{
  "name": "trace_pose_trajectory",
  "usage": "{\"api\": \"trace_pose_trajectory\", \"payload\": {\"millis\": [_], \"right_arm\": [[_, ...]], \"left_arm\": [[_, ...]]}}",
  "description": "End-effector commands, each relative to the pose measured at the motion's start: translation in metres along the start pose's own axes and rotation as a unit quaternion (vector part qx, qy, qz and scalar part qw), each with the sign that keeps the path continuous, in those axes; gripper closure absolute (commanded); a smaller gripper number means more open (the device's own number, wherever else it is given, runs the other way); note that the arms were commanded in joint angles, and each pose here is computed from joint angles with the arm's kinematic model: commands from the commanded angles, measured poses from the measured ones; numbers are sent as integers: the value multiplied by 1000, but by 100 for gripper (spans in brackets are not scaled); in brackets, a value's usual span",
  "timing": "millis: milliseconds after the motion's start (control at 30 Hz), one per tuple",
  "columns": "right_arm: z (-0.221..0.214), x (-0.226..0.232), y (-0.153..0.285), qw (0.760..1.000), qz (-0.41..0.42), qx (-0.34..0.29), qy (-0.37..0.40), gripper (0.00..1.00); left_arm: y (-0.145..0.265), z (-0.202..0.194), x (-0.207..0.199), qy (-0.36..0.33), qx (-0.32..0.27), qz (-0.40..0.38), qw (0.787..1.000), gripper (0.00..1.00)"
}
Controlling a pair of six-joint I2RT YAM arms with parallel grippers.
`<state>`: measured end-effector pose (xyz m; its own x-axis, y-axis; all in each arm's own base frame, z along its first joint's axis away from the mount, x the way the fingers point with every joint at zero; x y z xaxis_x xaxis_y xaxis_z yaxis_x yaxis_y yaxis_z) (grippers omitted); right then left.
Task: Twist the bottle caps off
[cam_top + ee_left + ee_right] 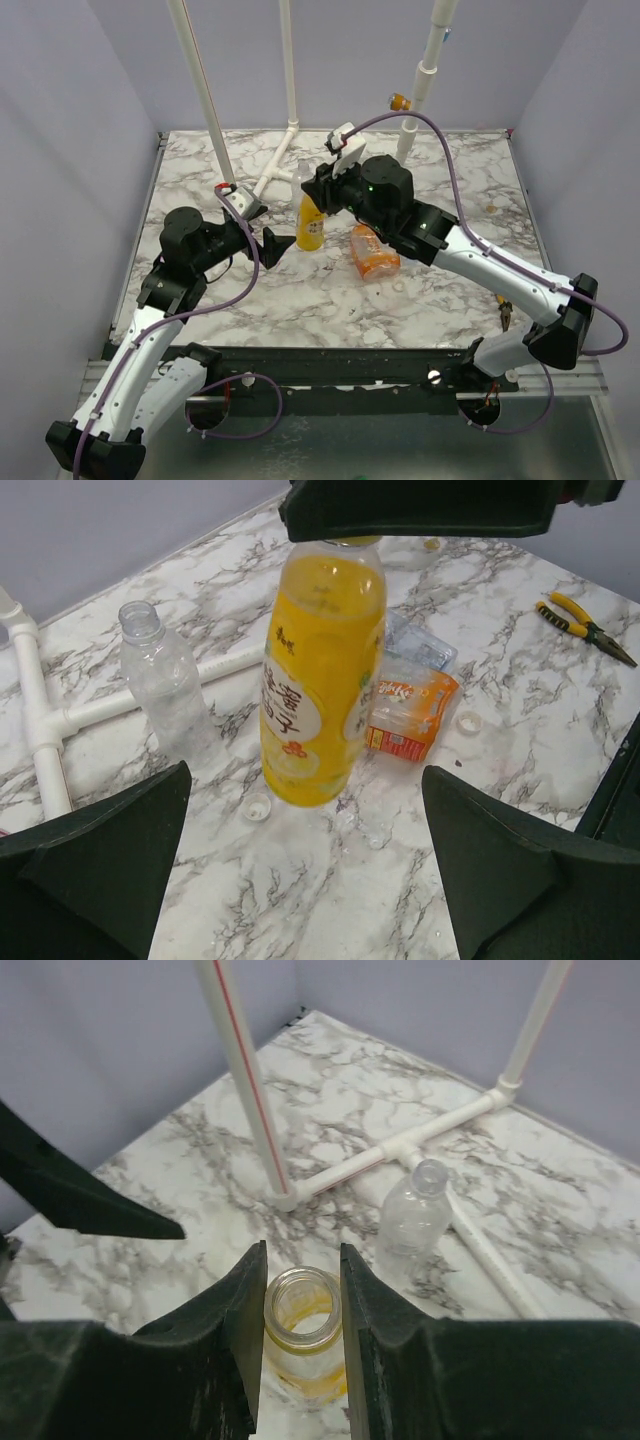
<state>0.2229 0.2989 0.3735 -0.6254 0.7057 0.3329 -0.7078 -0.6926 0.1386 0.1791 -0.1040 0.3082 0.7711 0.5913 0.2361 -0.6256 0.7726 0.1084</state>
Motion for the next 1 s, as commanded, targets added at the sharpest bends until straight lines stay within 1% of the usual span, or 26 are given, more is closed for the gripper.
{"api": "trace_pose_trajectory", "payload": {"millis": [0,100,133,267,400,567,600,833,967], "right_arm": [[-3,-28,-22,993,-85,-31,69,99],[-7,-53,-35,991,-115,-35,64,99],[-5,-59,-39,990,-120,-51,59,99],[-12,-86,-50,987,-137,-65,50,99],[-21,-110,-64,987,-145,-58,39,100],[-30,-127,-78,987,-147,-51,36,100],[-32,-129,-81,988,-145,-50,19,100],[-51,-143,-97,988,-152,-32,4,99],[-58,-150,-99,987,-157,-32,-3,93]], "left_arm": [[5,-8,-1,21,26,20,999,1],[5,-7,-1,22,29,22,999,1],[5,-6,0,22,30,24,999,1],[5,-7,1,22,35,31,999,1],[6,-5,1,22,35,31,999,1],[6,-6,1,21,39,31,999,1],[6,-5,1,19,38,31,999,1],[6,-5,2,16,40,32,999,1],[4,-6,3,17,42,30,999,1]]}}
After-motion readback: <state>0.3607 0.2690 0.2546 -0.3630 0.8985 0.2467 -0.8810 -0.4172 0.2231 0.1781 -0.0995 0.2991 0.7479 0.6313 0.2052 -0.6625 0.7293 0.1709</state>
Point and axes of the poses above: each gripper's point midway between its finger pads, its own y axis back along the fingers, its own x axis along the line the jaws close on, z = x × y, the point moved 10 cm from there along y, back along the fingers, and after that the axes turned 15 degrees about -y, right-handed, at the moved point
